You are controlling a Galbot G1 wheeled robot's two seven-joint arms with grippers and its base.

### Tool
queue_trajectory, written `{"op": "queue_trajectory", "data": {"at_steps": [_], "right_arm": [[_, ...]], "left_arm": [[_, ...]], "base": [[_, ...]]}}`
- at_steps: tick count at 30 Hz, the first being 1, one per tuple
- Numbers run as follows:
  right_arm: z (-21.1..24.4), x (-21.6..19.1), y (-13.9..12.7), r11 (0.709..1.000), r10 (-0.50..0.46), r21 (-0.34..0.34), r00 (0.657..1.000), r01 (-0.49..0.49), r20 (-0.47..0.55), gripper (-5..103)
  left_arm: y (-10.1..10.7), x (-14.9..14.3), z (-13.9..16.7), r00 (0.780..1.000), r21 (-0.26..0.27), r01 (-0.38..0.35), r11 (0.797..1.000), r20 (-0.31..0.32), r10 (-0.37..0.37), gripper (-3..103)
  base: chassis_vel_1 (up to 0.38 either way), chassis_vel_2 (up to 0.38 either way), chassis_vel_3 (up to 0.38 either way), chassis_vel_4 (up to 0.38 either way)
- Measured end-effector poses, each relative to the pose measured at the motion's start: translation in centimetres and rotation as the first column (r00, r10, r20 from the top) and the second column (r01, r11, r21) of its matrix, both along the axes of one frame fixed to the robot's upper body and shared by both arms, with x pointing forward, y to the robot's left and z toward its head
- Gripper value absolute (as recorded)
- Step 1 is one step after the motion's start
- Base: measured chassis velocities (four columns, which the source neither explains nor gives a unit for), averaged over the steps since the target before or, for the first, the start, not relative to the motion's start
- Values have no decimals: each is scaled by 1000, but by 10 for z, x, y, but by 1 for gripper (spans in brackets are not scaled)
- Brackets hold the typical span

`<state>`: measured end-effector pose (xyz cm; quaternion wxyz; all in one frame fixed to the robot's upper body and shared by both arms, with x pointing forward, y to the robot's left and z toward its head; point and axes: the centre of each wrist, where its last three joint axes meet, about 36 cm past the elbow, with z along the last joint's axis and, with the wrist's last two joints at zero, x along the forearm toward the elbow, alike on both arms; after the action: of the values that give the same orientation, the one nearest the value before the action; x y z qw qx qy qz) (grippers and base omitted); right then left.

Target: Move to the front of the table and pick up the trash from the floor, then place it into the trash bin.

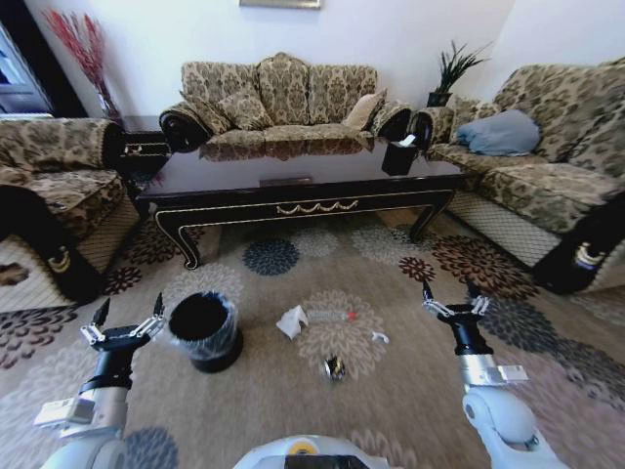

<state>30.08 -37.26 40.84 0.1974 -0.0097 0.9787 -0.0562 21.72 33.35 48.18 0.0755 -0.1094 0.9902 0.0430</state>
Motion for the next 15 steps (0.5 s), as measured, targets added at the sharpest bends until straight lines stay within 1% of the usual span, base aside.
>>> {"op": "queue_trajectory", "data": {"at_steps": [2, 4, 7, 8, 10, 11, 12, 14, 15], "right_arm": [[-1, 0, -1, 1000, -5, 0, 1000, 5, -2, 100], [-3, 0, -2, 1000, -8, 0, 1000, 8, -7, 100], [-5, 0, -2, 1000, -9, -1, 1000, 9, -14, 100], [-5, 0, -2, 1000, -9, -2, 1000, 9, -15, 100], [-7, 0, -2, 1000, -10, -2, 1000, 10, -19, 100], [-7, 0, -2, 1000, -10, -2, 1000, 10, -19, 100], [-9, 0, -1, 1000, -11, -2, 1000, 11, -22, 100], [-11, 0, 0, 1000, -11, -2, 1000, 11, -26, 100], [-11, 0, 0, 1000, -10, -2, 1000, 10, -26, 100]], "left_arm": [[-1, 1, -1, 1000, -17, -13, 1000, -18, 13, 100], [-2, 0, -2, 999, -26, -24, 999, -38, 23, 100], [-4, 0, -2, 998, -30, -40, 999, -43, 38, 100], [-5, 0, -1, 998, -37, -45, 998, -42, 44, 100], [-6, 0, 0, 997, -70, -57, 996, -59, 53, 100], [-6, 0, 0, 997, -70, -57, 996, -59, 53, 100], [-8, 0, 3, 994, -117, -74, 990, -89, 63, 100], [-11, 0, 11, 984, -185, -120, 975, -150, 93, 100], [-12, 0, 13, 979, -210, -141, 967, -173, 105, 100]], "base": [[-159, 156, 150, -196], [-54, 63, 33, -50], [12, -21, -8, 22], [37, -63, -45, 67], [47, -85, -49, 68], [47, -85, -53, 68], [7, -62, -29, 20], [0, 0, 0, 0], [0, 0, 0, 0]]}}
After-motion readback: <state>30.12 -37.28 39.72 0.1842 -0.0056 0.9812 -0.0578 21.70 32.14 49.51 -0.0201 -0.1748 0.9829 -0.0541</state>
